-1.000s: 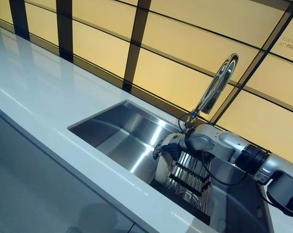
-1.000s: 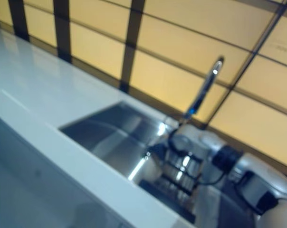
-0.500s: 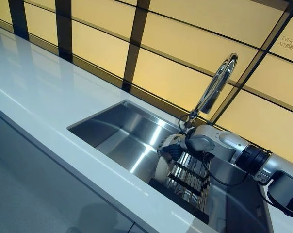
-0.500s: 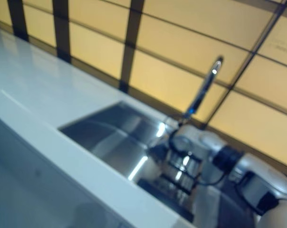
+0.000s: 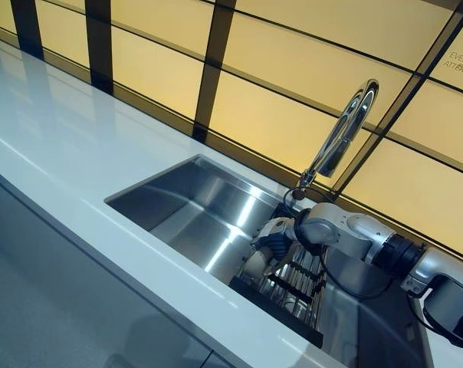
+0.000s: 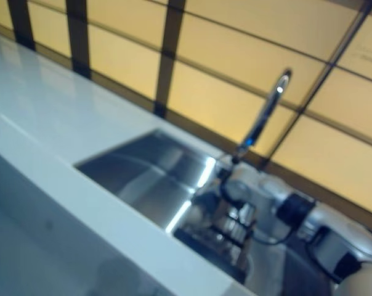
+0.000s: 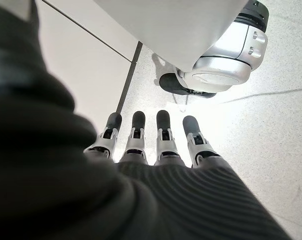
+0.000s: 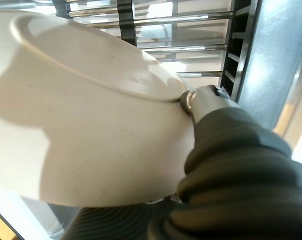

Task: Take plates into dishwasher

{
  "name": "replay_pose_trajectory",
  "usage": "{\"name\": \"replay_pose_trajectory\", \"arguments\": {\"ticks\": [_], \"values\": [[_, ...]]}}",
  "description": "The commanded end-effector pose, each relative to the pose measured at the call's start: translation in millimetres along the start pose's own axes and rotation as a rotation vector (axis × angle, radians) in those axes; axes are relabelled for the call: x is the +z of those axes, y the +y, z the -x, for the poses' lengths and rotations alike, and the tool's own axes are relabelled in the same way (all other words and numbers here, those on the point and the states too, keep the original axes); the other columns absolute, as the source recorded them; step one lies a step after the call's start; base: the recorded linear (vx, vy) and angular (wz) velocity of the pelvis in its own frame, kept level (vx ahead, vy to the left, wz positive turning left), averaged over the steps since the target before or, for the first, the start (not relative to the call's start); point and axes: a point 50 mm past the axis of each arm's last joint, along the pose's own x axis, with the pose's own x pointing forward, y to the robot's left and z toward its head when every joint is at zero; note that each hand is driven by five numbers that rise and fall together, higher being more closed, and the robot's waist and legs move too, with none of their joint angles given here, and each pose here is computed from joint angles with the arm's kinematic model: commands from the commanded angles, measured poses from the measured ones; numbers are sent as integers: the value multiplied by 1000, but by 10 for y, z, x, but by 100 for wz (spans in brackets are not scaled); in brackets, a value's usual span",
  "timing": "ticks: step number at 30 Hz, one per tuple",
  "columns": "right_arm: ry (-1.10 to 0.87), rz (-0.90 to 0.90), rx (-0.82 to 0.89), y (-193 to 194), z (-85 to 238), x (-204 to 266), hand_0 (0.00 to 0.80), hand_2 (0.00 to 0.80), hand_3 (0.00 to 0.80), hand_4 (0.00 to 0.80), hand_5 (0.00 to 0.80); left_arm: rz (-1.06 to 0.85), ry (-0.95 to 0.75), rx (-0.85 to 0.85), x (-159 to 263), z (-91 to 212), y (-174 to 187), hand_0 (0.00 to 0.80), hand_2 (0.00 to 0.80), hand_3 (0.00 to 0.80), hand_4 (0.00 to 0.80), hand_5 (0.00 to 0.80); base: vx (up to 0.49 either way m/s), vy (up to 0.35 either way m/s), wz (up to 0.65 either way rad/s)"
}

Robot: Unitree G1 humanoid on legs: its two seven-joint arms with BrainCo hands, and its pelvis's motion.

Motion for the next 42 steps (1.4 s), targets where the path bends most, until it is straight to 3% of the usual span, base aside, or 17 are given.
{"name": "replay_pose_trajectory", "arguments": {"ticks": [1, 28, 42], "values": [[63, 16, -34, -92, 178, -149, 800, 800, 800, 800, 800, -31, -28, -9, 102, -18, -24, 0, 0, 0, 0, 0, 0, 0, 0], [92, 158, 54, 55, 455, -198, 800, 800, 800, 800, 800, 5, -7, -11, -21, -10, -83, 0, 0, 0, 0, 0, -12, 30, -2], [141, 242, -89, -134, 717, -196, 800, 800, 800, 800, 800, 17, 2, -26, -47, -16, -119, 0, 0, 0, 0, 0, -43, 92, -12]]}}
